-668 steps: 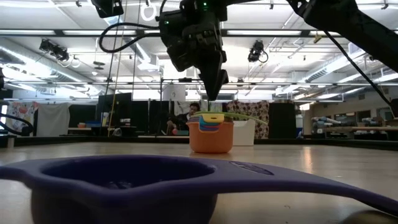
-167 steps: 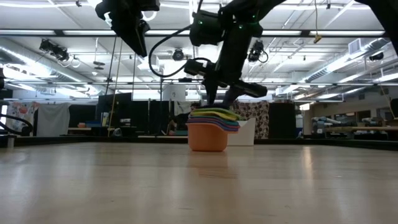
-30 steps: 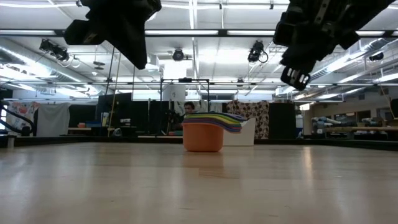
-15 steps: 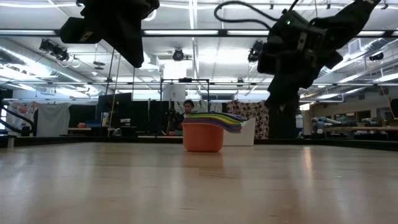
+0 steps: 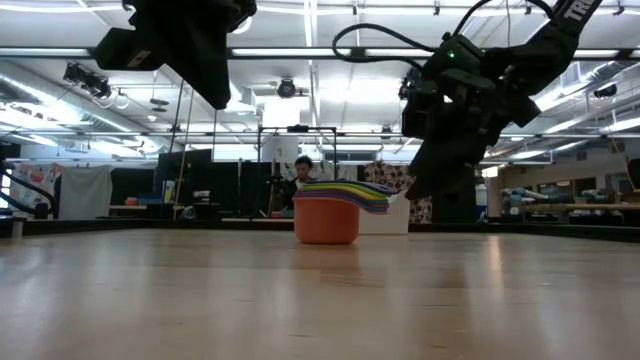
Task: Nest measuring cups in basket
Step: Put the nested measuring cups into the white bin
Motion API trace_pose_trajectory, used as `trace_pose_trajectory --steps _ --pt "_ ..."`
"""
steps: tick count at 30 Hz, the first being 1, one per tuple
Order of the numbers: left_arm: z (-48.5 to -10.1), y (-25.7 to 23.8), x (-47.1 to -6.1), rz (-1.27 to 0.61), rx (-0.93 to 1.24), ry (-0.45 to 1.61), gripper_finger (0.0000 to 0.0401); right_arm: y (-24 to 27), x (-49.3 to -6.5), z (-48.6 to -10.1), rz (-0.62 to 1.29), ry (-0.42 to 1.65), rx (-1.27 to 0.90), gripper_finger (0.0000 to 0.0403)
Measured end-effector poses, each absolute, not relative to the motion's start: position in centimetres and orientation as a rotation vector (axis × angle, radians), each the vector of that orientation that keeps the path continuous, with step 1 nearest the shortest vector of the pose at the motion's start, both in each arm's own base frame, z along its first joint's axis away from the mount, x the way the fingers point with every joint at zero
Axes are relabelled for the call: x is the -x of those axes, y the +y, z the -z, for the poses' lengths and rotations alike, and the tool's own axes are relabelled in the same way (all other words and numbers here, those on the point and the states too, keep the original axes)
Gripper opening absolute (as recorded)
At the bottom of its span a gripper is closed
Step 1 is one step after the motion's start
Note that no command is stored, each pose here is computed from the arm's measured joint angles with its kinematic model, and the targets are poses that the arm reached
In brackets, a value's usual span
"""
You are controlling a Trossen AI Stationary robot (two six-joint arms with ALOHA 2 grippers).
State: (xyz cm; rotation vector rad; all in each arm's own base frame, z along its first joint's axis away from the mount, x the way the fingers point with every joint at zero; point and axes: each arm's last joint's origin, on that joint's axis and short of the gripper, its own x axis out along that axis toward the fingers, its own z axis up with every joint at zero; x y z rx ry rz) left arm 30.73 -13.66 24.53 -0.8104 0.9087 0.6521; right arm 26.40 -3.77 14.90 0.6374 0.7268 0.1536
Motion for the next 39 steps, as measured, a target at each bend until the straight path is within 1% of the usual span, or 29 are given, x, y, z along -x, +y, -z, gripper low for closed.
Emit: trace_pose_trajectory --steps 4,9,14,16,21,26,30,33,37,39 --pt "-24.5 -13.6 -30.7 -0.656 0.808 0.904 0.0004 -3.9 -26.4 -14.9 -0.117 0.725 -0.637 0.0196" --pt "-24.3 -13.8 -30.8 -0.663 0.81 0.903 0.0004 -3.6 -26.4 -14.9 -0.204 0.735 -0.669 0.0197" --pt "-22.5 -14.5 -31.6 -0.757 0.863 0.84 0.0004 -3.5 -26.2 -15.1 -0.301 0.744 -0.705 0.0194" --pt "-21.7 -14.9 -32.3 -0.757 0.902 0.813 0.0004 -3.5 -26.2 -15.1 -0.346 0.746 -0.72 0.0194" --pt "-19.9 -15.8 -33.6 -0.756 0.915 0.728 0.0003 -3.7 -26.0 -15.3 -0.439 0.747 -0.756 0.0194" --pt "-18.8 -15.4 -33.5 -0.824 0.831 0.678 0.0002 -4.2 -25.9 -15.3 -0.462 0.74 -0.78 0.0192" --pt "-17.1 -14.7 -32.3 -0.868 0.838 0.596 0.0002 -4.7 -25.8 -15.4 -0.462 0.729 -0.808 0.0191" --pt "-15.7 -14.7 -32.3 -0.789 0.963 0.522 0.0001 -4.9 -25.8 -15.6 -0.482 0.718 -0.818 0.0191" --pt "-14.7 -14.7 -32.6 -0.587 1.106 0.375 0.0001 -5.2 -25.8 -15.6 -0.469 0.708 -0.816 0.0191" --pt "-14.1 -14.2 -32.3 -0.516 1.126 0.303 0.0001 -5.4 -25.8 -15.6 -0.462 0.704 -0.818 0.0191"
